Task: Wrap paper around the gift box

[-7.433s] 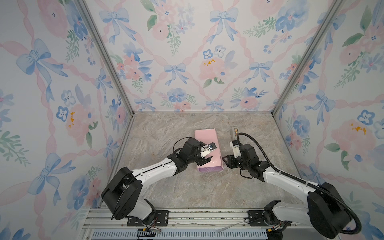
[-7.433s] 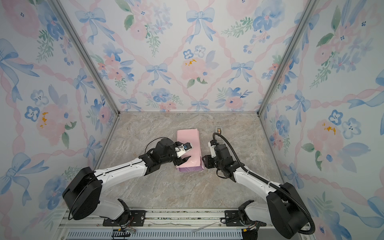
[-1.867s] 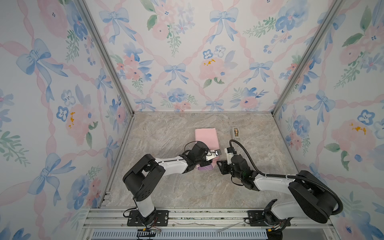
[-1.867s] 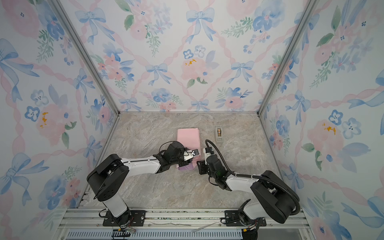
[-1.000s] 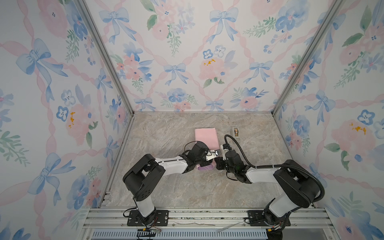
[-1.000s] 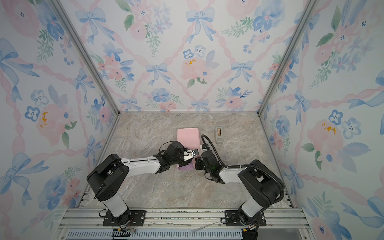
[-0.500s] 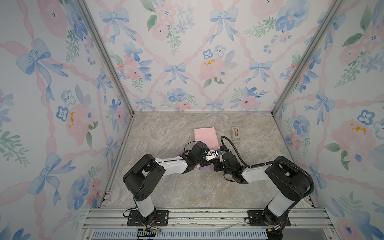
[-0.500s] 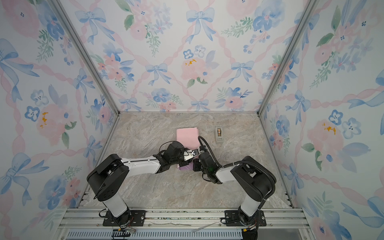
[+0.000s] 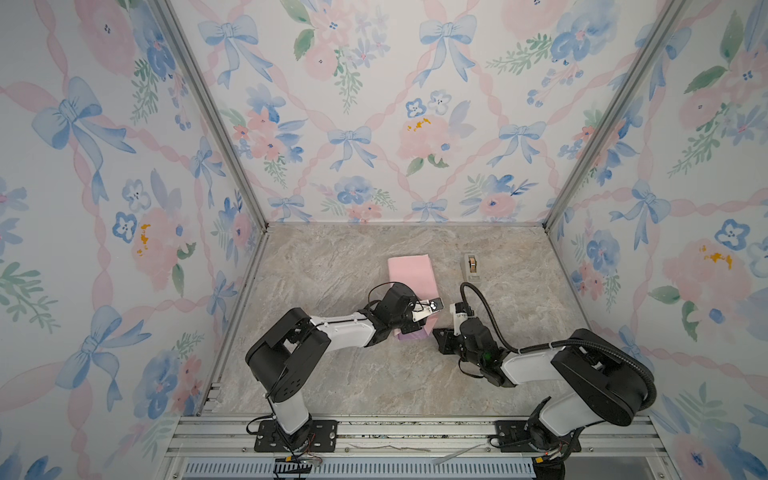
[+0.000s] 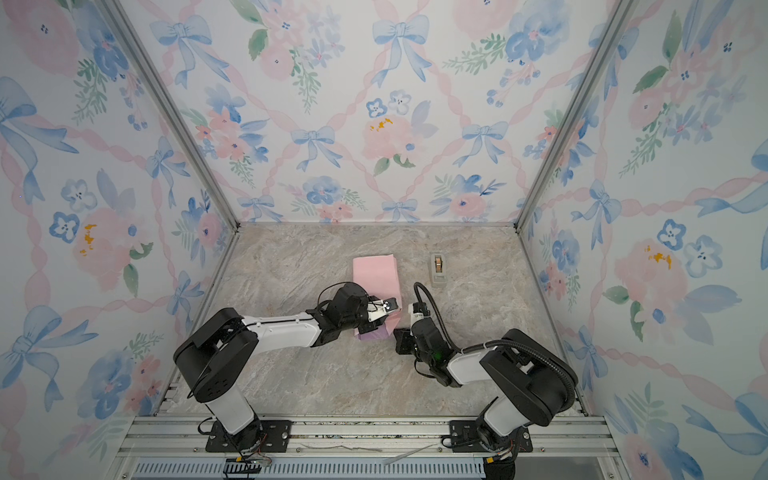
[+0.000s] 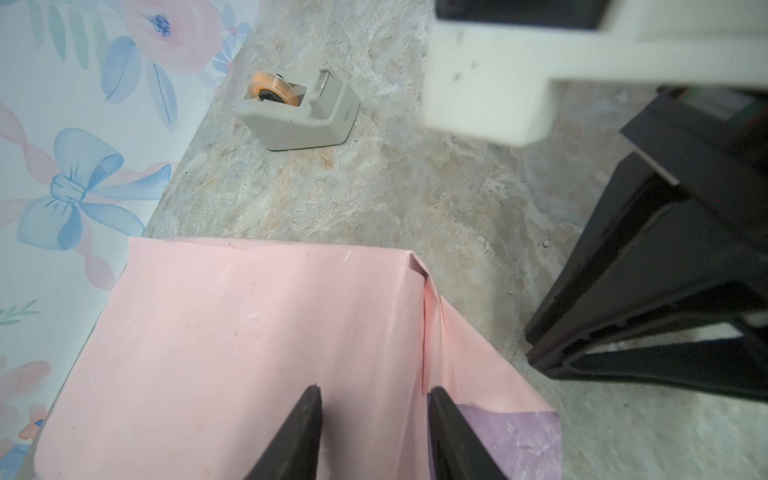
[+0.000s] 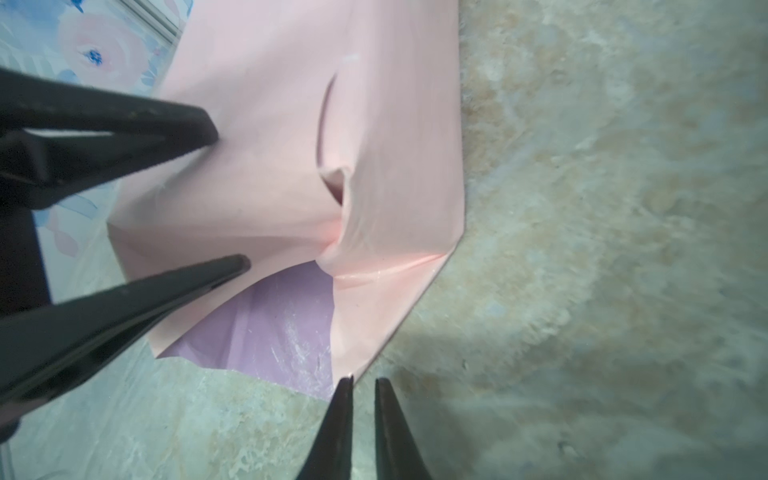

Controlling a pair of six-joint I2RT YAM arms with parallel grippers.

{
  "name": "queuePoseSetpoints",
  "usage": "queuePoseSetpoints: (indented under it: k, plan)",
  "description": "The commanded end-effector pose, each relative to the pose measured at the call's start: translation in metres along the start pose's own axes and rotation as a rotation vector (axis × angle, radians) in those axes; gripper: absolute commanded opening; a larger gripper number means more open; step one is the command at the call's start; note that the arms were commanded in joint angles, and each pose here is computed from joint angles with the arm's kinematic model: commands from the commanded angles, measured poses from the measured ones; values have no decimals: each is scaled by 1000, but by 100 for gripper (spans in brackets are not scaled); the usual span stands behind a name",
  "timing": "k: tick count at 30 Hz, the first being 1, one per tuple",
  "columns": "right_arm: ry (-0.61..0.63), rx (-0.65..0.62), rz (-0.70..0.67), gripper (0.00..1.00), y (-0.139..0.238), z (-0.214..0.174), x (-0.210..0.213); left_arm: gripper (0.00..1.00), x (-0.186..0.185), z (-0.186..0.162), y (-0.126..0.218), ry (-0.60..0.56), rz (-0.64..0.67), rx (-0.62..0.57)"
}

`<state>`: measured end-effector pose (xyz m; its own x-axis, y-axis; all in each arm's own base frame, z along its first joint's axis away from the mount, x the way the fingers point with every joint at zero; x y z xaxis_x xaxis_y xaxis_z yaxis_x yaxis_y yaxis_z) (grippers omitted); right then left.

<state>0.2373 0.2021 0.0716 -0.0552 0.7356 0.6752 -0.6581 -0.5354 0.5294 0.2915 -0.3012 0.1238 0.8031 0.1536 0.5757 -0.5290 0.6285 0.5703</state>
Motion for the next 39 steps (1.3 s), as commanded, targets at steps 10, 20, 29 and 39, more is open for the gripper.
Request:
queuePoseSetpoints:
  k: [10,20,29,39]
  plan:
    - [-414,-27,133,6,-21,17,-5,44,-3,-3,1,43,-19,-12]
    - [-560,-44,178,0,-44,0,-26,44,-2,-3,4,44,-12,-12]
    - [-564,-32,16,0,-43,-4,-36,44,-3,-4,4,42,-7,-3]
    - [-559,-4,-100,0,-51,-4,-33,44,-1,-5,7,44,4,1]
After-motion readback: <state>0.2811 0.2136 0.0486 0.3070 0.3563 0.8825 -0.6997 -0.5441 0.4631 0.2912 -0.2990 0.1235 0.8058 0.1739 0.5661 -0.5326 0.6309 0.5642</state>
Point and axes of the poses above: each gripper's point midway between its finger pads, its own y axis back along the fingers, its own x axis along the line the jaws close on, z = x × y, the point moved 6 cm from there along y, back along the fingers, and after that the axes turned 12 degrees about -y, right-handed, at the moved point
